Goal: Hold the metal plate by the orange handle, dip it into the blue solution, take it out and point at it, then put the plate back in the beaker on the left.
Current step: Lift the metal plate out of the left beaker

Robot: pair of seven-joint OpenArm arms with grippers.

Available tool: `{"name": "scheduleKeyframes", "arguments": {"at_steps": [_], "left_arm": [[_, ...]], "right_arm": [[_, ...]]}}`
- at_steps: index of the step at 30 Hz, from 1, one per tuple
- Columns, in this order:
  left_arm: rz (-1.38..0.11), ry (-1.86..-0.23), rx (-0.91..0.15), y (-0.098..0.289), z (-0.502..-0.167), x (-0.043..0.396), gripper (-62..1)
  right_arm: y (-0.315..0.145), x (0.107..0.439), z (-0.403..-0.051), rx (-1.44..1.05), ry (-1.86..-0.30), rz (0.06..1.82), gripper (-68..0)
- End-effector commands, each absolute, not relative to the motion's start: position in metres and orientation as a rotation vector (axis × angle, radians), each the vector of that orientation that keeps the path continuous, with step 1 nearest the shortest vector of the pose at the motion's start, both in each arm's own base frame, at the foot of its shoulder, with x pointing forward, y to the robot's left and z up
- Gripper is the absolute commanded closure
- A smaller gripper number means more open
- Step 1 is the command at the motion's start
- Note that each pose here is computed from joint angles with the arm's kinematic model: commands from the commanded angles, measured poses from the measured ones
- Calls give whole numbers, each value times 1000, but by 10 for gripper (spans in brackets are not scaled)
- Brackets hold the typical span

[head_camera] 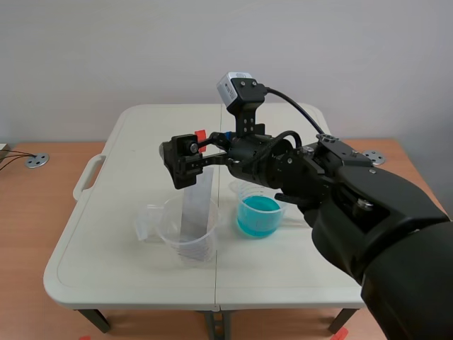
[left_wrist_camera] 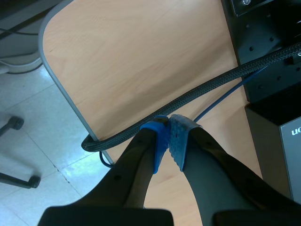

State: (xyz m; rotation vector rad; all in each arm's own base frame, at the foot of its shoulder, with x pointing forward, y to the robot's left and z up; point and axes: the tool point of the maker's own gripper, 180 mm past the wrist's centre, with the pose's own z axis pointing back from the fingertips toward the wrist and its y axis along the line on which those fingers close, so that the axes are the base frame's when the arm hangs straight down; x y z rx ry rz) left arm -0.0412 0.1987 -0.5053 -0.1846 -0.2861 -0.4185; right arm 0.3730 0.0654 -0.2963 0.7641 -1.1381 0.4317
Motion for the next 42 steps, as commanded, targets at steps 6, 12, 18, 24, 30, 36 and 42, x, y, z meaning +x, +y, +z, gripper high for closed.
{"name": "scheduleKeyframes", "arguments": {"at_steps": [6, 12, 18, 24, 30, 36, 42], "left_arm": [[-413, -293, -191, 197, -504, -41, -15], [-401, -296, -198, 192, -505, -41, -15], [-399, -297, -198, 191, -505, -41, -15], [-399, -297, -198, 191, -505, -41, -15], [-399, -297, -198, 191, -505, -41, -15], [-399, -297, -198, 191, -505, -41, -15], [-399, -297, -198, 191, -505, -41, -15]], "right_arm": [[73, 379, -276, 801, -1181, 450, -652], [76, 376, -275, 817, -1177, 468, -570], [76, 375, -275, 822, -1176, 474, -433], [76, 376, -274, 824, -1182, 471, -331], [76, 377, -271, 829, -1198, 465, -201], [75, 378, -267, 838, -1222, 455, -112], [75, 378, -267, 838, -1222, 456, -11]]}}
